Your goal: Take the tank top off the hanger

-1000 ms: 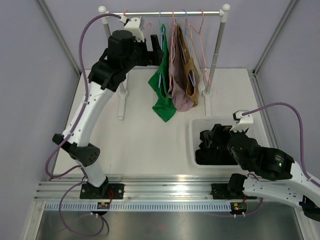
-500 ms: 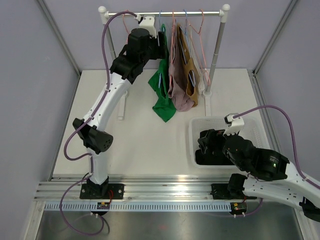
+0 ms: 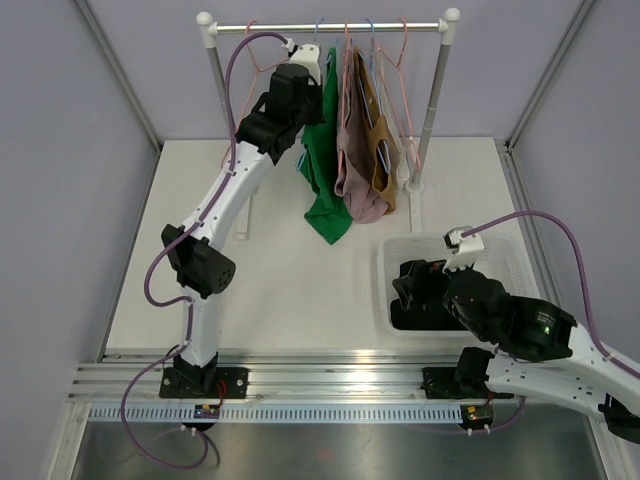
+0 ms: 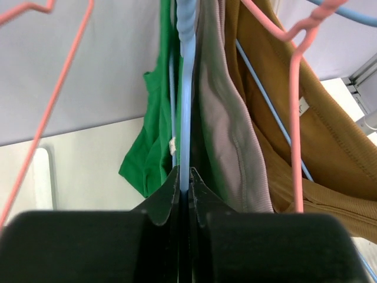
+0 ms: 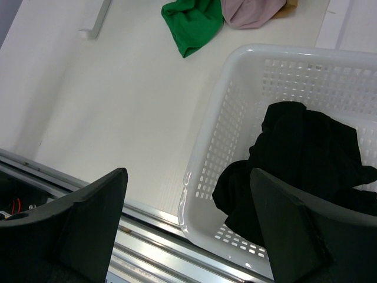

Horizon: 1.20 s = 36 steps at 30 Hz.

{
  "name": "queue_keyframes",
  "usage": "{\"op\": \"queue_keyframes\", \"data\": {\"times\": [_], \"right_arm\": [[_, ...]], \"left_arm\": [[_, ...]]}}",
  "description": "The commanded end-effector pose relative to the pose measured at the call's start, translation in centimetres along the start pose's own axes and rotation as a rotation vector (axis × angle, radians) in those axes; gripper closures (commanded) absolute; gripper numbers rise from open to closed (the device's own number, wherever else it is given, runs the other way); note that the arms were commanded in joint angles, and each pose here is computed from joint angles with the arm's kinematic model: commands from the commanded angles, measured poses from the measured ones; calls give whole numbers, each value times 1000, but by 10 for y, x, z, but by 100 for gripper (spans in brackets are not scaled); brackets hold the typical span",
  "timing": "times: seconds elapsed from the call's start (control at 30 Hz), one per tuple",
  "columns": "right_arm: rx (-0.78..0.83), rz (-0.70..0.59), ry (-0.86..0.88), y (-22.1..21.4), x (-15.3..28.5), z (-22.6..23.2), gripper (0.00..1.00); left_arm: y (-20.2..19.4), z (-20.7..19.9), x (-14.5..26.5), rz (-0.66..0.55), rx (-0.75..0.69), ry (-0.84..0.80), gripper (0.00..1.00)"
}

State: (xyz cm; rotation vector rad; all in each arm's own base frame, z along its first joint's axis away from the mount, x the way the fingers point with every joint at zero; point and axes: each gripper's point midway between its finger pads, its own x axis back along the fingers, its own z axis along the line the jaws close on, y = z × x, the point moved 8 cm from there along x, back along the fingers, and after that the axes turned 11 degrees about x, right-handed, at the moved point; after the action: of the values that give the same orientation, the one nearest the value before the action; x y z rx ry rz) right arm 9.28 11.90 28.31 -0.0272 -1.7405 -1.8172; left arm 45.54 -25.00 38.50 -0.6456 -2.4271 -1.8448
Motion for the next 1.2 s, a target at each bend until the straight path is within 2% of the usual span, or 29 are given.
{"op": "queue_keyframes", "data": {"times": [0.0, 0.1, 0.13, 0.2, 0.4, 0.53, 0.63, 0.77, 0.8, 0.83, 1.07, 1.13, 1.17], "right_arm": [[4, -19, 24, 3, -4, 6, 8], [13, -5, 37, 2, -9, 11, 8], [13, -5, 45, 3, -9, 13, 8], [20, 7, 53, 2, -12, 16, 8], [28, 17, 64, 1, -14, 19, 8], [32, 18, 63, 1, -14, 18, 8], [35, 24, 64, -1, -15, 18, 8], [31, 24, 77, -1, -15, 20, 8], [33, 23, 81, -1, -14, 20, 8], [32, 23, 83, -1, -14, 20, 8], [33, 11, 80, 0, -12, 17, 8], [34, 8, 83, 0, -12, 17, 8], [31, 3, 82, 0, -11, 16, 8]], "left_arm": [[51, -9, 28, -165, 20, -53, 96], [61, -12, 38, -195, 22, -73, 95], [63, -13, 40, -198, 21, -77, 91], [66, -13, 42, -205, 18, -79, 74], [68, -12, 44, -211, 9, -78, 74], [69, -12, 43, -216, 14, -82, 83], [68, -14, 42, -211, 16, -95, 85], [61, -12, 34, -190, 12, -86, 85], [59, -10, 32, -184, 11, -82, 79], [55, -9, 28, -170, 10, -79, 78], [51, -5, 22, -158, 18, -69, 89], [51, -6, 22, -155, 20, -75, 89], [51, -6, 22, -156, 21, -77, 85]]}}
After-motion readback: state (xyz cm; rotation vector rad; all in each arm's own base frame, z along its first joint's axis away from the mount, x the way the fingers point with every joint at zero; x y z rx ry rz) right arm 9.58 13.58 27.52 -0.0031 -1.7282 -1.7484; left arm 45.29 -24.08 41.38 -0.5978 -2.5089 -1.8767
